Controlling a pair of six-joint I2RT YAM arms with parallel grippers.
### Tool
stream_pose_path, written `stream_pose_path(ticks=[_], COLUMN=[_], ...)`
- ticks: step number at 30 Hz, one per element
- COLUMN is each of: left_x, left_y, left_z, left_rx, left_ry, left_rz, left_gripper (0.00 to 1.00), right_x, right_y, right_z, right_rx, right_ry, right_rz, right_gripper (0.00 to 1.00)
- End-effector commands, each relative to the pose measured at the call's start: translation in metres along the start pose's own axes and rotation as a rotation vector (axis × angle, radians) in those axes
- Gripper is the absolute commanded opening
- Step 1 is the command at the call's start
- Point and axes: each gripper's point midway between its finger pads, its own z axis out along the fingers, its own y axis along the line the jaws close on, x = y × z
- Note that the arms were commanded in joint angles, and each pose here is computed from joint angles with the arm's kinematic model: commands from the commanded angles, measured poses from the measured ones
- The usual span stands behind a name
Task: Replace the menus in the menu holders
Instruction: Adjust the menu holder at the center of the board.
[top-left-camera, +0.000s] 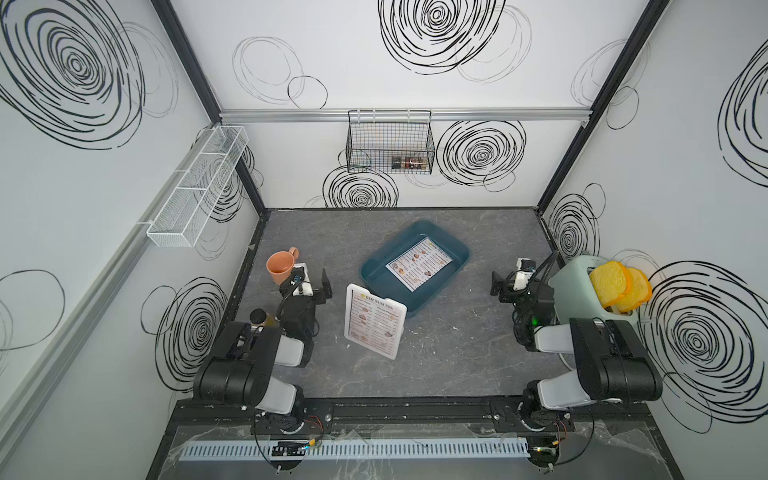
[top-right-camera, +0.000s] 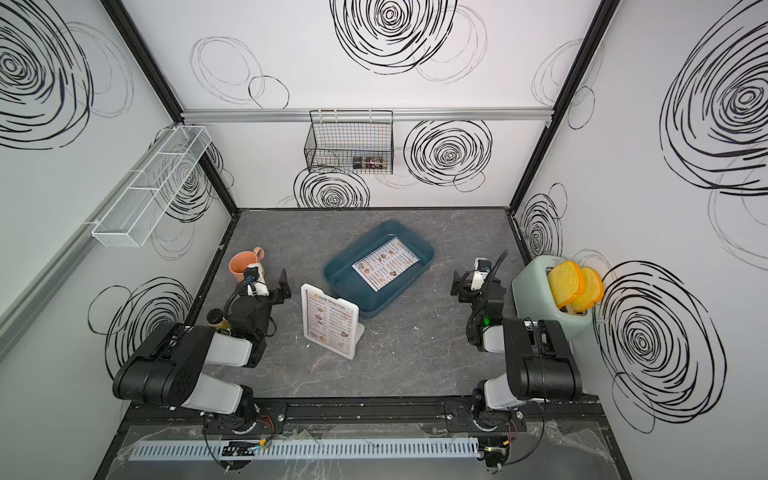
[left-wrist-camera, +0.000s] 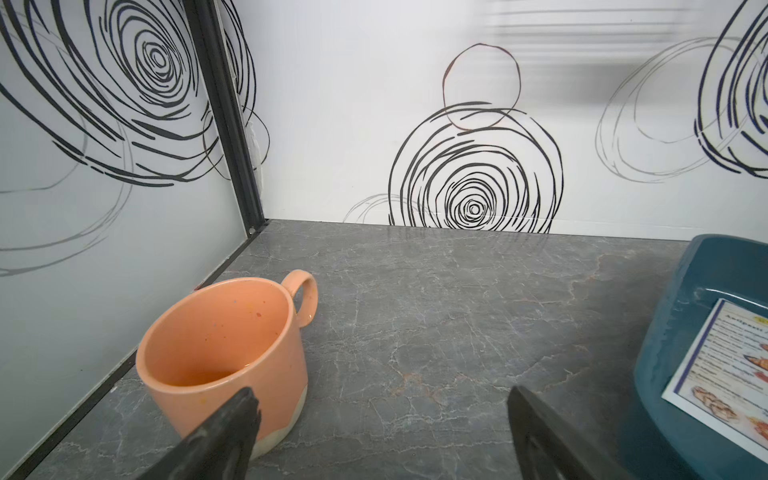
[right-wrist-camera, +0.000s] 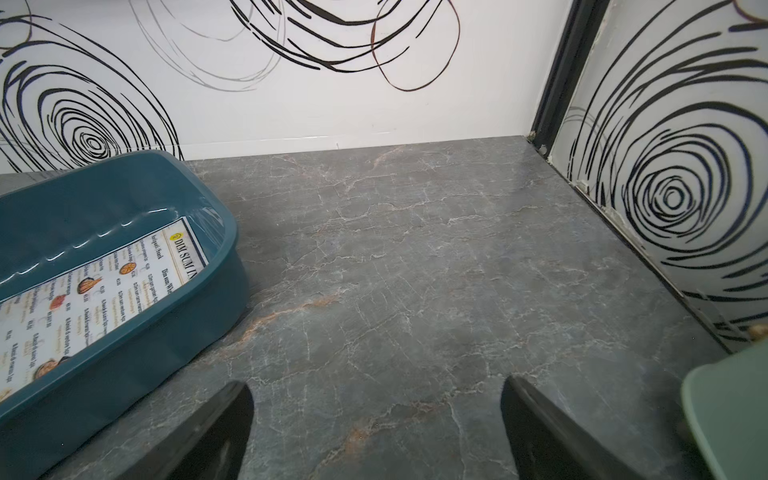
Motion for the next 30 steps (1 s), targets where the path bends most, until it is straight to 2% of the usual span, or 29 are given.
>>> stream_pose_path(ticks=[1, 17, 20, 26, 30], left_x=[-0.018, -0.018, -0.029, -0.063, -0.083], left_y=[-0.001, 0.000, 0.010, 0.016, 0.023], left_z=[0.002, 0.001, -0.010, -0.028, -0.036], left_rx=[0.005, 0.034, -0.003, -0.011, -0.028], left_ry=[-0.070, -0.068, -0.114, -0.150, -0.141], left_rz=[-0.006, -0.024, -0.050, -0.058, -0.149], left_gripper=[0.96, 0.96, 0.96, 0.96, 0.96], right_x=[-0.015, -0.015, -0.025, -0.058, -0.085], right_y=[0.003, 0.003, -0.005, 0.004, -0.010], right_z=[0.003, 0.003, -0.002, -0.024, -0.045], right_rx=[-0.012, -0.013, 0.033, -0.010, 0.044], right_ry=[-0.050, -0.052, -0.059, -0.065, -0.102], right_rz=[-0.008, -0.006, 0.010, 0.013, 0.162], right_gripper=[0.97, 0.98, 0.97, 0.97, 0.97])
